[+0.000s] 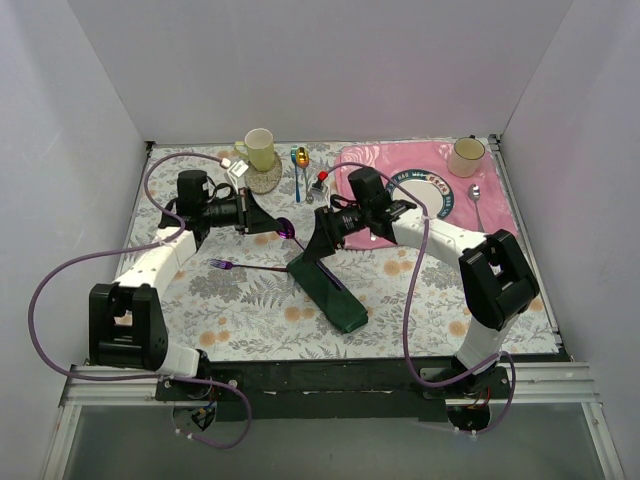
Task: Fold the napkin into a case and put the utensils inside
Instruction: Pass from the right arm to the left, then insert the spoon into the folded napkin.
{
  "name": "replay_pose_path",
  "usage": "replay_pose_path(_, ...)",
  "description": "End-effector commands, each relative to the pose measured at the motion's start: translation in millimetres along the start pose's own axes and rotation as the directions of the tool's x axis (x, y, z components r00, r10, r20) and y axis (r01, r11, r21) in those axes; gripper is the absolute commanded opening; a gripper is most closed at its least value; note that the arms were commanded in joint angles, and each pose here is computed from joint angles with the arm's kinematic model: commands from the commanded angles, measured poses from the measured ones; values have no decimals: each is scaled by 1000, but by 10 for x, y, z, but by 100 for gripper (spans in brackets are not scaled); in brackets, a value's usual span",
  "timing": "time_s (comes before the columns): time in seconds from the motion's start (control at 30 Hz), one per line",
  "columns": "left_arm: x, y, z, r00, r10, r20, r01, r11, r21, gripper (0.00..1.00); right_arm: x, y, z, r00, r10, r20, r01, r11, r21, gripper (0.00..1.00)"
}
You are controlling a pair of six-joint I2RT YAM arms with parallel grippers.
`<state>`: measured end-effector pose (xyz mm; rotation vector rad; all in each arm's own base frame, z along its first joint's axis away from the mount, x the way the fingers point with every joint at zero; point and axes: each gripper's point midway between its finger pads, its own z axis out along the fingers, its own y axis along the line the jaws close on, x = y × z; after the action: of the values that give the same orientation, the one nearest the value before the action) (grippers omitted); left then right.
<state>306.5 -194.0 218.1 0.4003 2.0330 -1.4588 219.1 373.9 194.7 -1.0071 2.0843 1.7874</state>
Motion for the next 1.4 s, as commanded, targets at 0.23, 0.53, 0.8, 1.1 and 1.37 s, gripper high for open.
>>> replay_pose_path(0.23,236,618,5,996,-65,-60,56,988,-141,0,266,-367,-710,974,-219,-55,225,924,310,72)
replay_pose_path(0.53,257,1024,55,992,-97,-76,79,973,-217,0,1116,-320,-753,892,-377,-250,438,855,277,27)
replay_pose_path(0.8,232,1198,52,991,-99,-93,73,966,-249,0,1505,-589,-537,745,-504,-438,639,728,248,23)
replay_pose_path(1.1,269,1273,36,989,-111,-100,83,964,-251,0,1757,-854,-361,692,-478,-541,671,701,239,23)
replay_pose_path(1.37,419,1210,209,981,-126,-144,92,971,-222,0,1900,-946,-335,655,-481,-583,698,680,223,22)
